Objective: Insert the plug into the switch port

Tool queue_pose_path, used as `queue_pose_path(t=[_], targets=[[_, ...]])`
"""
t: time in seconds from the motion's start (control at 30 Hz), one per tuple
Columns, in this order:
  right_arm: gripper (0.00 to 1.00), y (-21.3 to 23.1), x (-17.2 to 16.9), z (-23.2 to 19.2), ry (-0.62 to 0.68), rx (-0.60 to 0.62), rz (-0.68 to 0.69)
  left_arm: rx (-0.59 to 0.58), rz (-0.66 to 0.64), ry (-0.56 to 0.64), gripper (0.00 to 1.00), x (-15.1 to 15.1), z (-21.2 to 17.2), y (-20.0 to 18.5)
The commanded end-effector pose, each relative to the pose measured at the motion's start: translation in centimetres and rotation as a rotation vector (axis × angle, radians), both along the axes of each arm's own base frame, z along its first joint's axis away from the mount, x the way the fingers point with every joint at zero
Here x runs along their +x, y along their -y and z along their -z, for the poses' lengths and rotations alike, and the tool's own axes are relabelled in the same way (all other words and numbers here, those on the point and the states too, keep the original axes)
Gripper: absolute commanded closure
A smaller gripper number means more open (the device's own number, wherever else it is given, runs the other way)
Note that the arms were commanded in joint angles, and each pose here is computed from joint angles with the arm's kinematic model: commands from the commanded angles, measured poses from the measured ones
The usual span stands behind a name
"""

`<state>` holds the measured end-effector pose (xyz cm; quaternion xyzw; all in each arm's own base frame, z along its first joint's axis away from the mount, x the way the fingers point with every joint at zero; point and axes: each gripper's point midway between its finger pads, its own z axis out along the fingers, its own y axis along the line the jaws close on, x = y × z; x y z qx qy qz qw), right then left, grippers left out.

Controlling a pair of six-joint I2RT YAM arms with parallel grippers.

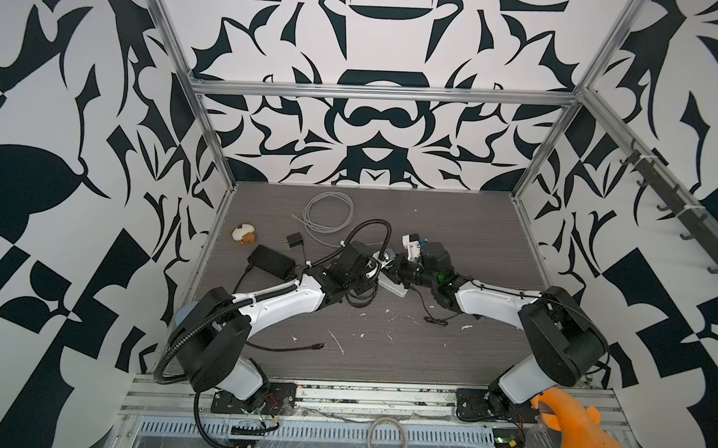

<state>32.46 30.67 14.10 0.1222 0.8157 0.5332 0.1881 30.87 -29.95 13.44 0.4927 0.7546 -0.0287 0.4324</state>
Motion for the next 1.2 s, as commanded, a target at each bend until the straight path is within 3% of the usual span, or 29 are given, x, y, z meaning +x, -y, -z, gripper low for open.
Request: queue_pose_path(t=[0.0, 0.27, 0.4, 0.53, 0.63, 0.73, 0.9, 1.17], targets=[[0.84, -0.6, 0.7, -2.2, 0.060, 0.030, -0.001, -0.014, 0.003, 0.037, 1.00, 0.1, -1.3, 0.1], [0.90, -0.4, 0.8, -2.1, 0.089, 0.012, 0.001, -0.023, -0.005, 0.028, 1.00, 0.0, -1.4, 0.0], [0.92, -0.1, 0.7, -2.8, 0.187, -0.021, -0.036, -0.043, -0.038, -0.009, 0.82, 0.2, -0.9, -0.6], [0.93, 0.8, 0.6, -2.3, 0.325, -0.096, -0.091, -0.118, -0.042, -0.142, 0.60, 0.0, 0.1, -2.0], [0.94, 0.8, 0.4, -2.5, 0.429, -0.104, -0.142, -0.223, -0.028, -0.263, 0.51, 0.0, 0.1, -2.2], [0.95, 0.7, 0.2, -3.0, 0.531, -0.103, -0.174, -0.340, 0.018, -0.388, 0.49, -0.6, -0.3, -1.8], [0.95, -0.3, -1.4, -4.4, 0.723, -0.044, -0.290, -0.417, 0.107, -0.523, 0.47, -2.1, -0.4, -0.7], [0.96, -1.2, -3.0, -5.4, 0.853, 0.066, -0.416, -0.484, 0.167, -0.613, 0.48, -2.7, -0.9, -0.2]])
